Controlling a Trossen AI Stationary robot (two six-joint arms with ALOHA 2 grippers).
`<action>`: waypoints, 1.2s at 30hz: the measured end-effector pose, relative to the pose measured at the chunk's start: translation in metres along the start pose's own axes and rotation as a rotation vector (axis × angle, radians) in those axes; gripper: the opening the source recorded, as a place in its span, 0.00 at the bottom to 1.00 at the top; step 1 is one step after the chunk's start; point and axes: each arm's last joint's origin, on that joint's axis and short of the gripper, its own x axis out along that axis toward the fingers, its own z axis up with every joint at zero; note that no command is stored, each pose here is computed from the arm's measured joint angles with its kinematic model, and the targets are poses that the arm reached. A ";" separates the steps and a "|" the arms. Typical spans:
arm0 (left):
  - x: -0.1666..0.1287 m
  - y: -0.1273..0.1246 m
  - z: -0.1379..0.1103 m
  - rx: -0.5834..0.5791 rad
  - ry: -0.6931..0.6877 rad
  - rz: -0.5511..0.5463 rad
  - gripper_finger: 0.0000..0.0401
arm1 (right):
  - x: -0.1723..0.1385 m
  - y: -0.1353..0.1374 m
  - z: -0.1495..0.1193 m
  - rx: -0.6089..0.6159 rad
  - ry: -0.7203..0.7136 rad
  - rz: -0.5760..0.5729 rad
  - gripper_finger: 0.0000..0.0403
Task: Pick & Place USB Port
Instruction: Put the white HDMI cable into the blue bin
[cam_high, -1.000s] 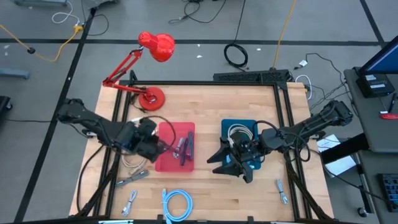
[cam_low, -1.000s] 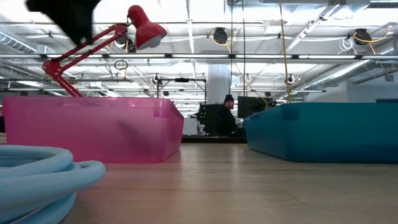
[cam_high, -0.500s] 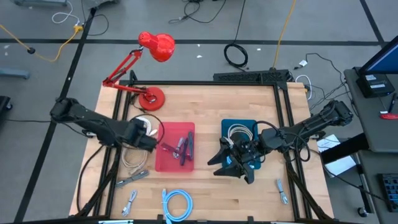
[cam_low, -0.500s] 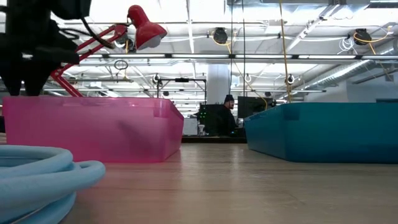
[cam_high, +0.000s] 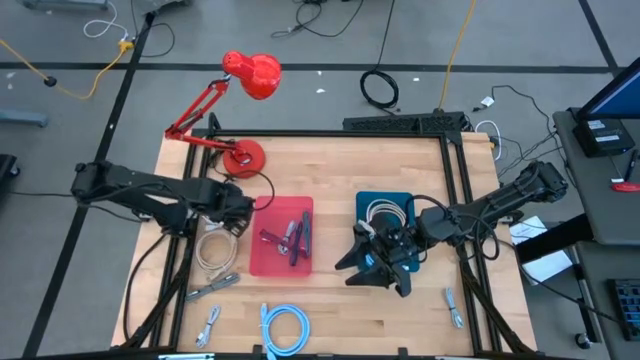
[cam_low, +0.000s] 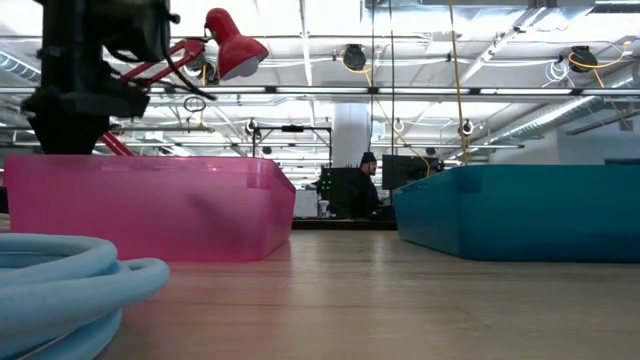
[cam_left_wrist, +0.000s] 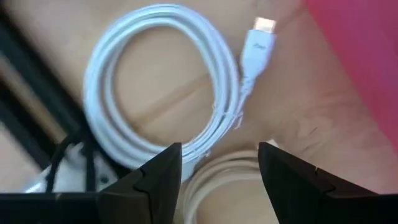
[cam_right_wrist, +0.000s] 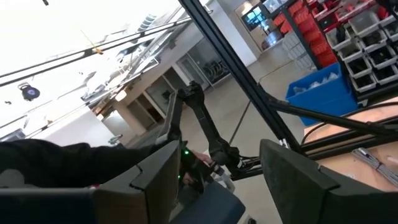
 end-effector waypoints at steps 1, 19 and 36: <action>0.003 0.001 0.002 0.018 0.008 -0.015 0.54 | 0.000 0.000 0.000 0.001 0.001 -0.002 0.53; 0.070 0.017 0.001 -0.001 0.101 -0.134 0.53 | 0.000 -0.001 0.000 0.024 -0.022 -0.031 0.53; 0.018 0.008 0.025 -0.061 -0.057 -0.051 0.08 | 0.000 -0.002 0.001 0.028 -0.039 -0.051 0.53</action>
